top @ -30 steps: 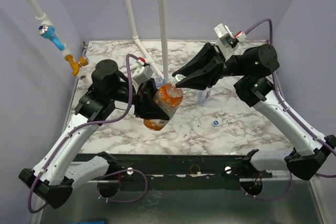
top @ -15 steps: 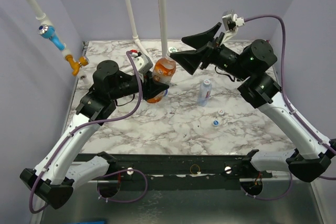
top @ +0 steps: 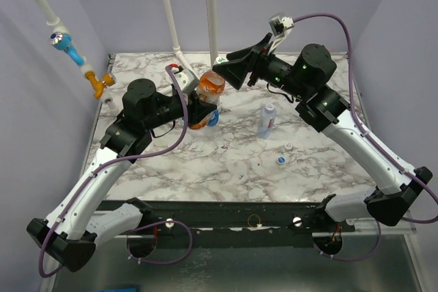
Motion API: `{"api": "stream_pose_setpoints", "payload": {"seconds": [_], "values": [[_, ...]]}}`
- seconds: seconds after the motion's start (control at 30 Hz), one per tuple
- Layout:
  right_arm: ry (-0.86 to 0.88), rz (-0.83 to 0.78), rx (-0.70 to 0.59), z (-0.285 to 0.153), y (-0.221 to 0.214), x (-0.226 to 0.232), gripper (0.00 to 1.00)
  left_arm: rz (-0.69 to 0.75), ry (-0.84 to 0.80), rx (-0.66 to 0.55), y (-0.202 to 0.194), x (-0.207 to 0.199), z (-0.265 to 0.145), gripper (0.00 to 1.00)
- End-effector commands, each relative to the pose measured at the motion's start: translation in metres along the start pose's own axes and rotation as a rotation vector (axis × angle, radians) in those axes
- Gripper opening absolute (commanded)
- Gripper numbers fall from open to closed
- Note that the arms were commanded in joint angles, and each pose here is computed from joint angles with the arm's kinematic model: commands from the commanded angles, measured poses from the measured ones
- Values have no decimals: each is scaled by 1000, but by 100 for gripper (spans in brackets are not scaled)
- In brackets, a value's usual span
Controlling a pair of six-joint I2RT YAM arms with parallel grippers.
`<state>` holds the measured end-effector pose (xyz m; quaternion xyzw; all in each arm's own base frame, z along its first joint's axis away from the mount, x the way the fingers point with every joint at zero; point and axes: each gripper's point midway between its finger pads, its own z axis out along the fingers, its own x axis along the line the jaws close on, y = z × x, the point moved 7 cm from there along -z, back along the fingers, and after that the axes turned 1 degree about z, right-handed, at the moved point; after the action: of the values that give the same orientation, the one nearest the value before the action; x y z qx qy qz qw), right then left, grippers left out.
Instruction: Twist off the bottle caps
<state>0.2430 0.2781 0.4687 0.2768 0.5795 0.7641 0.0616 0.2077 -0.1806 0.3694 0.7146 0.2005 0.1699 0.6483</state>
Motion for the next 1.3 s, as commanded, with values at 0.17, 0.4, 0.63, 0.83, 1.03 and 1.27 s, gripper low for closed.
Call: {"api": "stream_pose_setpoints", "payload": {"seconds": [0.17, 0.4, 0.63, 0.83, 1.03, 1.27], "values": [[104, 38, -57, 9, 15, 15, 58, -4, 5, -24, 4, 2, 4, 0], [145, 71, -38, 10, 7, 17, 30, -2, 5, -28, 5, 3, 5, 0], [230, 40, -27, 1, 10, 30, 9, -39, -113, -39, 11, -12, 2, 0], [558, -99, 34, -28, 8, 63, 3, -150, -547, 3, 16, -60, -18, 0], [847, -164, 123, -60, 4, 84, 1, -262, -801, 70, 17, -83, -39, 0], [955, -149, 191, -67, -5, 86, 0, -297, -832, 92, 14, -86, -44, 0]]}}
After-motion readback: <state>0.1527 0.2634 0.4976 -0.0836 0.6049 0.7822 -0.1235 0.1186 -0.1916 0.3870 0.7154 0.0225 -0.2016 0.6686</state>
